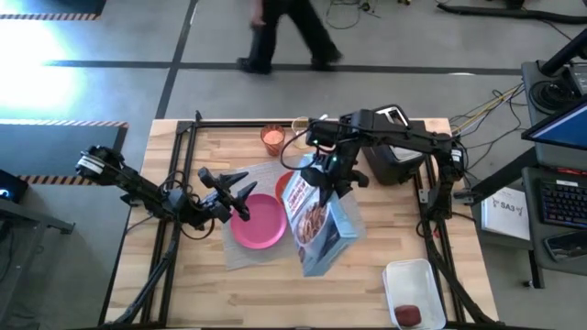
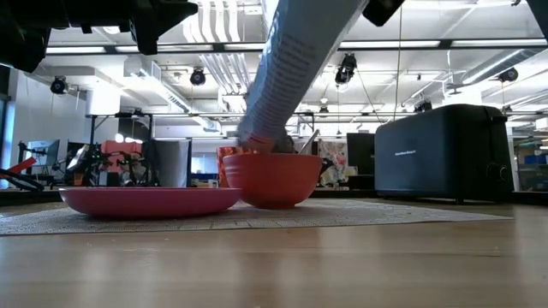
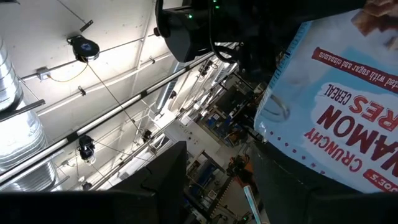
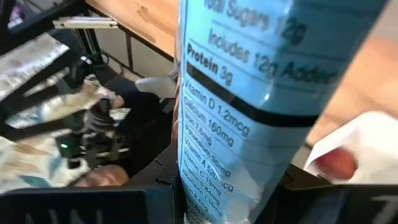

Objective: Arrange a breakfast setting
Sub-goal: Pour the cereal from the cereal box into the orange bowl

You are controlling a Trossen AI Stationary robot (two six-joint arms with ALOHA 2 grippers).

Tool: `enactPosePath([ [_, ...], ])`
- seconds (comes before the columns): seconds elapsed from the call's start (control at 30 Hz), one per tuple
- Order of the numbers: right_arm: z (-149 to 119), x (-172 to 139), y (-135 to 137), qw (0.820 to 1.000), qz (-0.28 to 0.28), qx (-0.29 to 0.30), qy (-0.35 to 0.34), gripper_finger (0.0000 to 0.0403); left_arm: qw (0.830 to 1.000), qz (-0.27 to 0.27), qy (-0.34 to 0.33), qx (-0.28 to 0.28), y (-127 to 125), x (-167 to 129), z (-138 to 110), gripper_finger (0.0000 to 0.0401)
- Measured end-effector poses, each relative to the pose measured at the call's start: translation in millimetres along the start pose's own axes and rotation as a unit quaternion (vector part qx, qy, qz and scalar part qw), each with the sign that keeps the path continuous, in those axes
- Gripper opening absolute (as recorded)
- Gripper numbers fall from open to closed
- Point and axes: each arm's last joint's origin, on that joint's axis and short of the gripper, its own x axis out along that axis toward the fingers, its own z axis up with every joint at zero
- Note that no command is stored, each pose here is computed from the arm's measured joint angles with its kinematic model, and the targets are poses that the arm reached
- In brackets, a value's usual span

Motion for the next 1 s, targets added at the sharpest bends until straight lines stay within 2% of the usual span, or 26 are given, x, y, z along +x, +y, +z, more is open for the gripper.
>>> enactPosePath([
  [0.27, -3.2, 4.1, 1.1, 1.000, -0.009, -0.025, -0.004, 0.0095, 1.000, 0.000, 0.000, 0.000, 0.0, 0.0, 0.0, 0.0162],
  [0.5, -18.0, 9.3, -4.3, 0.995, -0.067, -0.072, -0.013, 0.0091, 1.000, 0.000, 0.000, 0.000, 0.0, 0.0, 0.0, 0.0162],
  [0.67, -21.3, 10.9, -5.2, 0.986, -0.104, -0.118, -0.052, 0.0090, 1.000, 0.000, 0.000, 0.000, 0.0, 0.0, 0.0, 0.0162],
  [1.0, -30.7, 20.0, -3.2, 0.977, -0.131, -0.156, -0.062, 0.0090, 1.000, 0.000, 0.000, 0.000, 0.0, 0.0, 0.0, 0.0162],
])
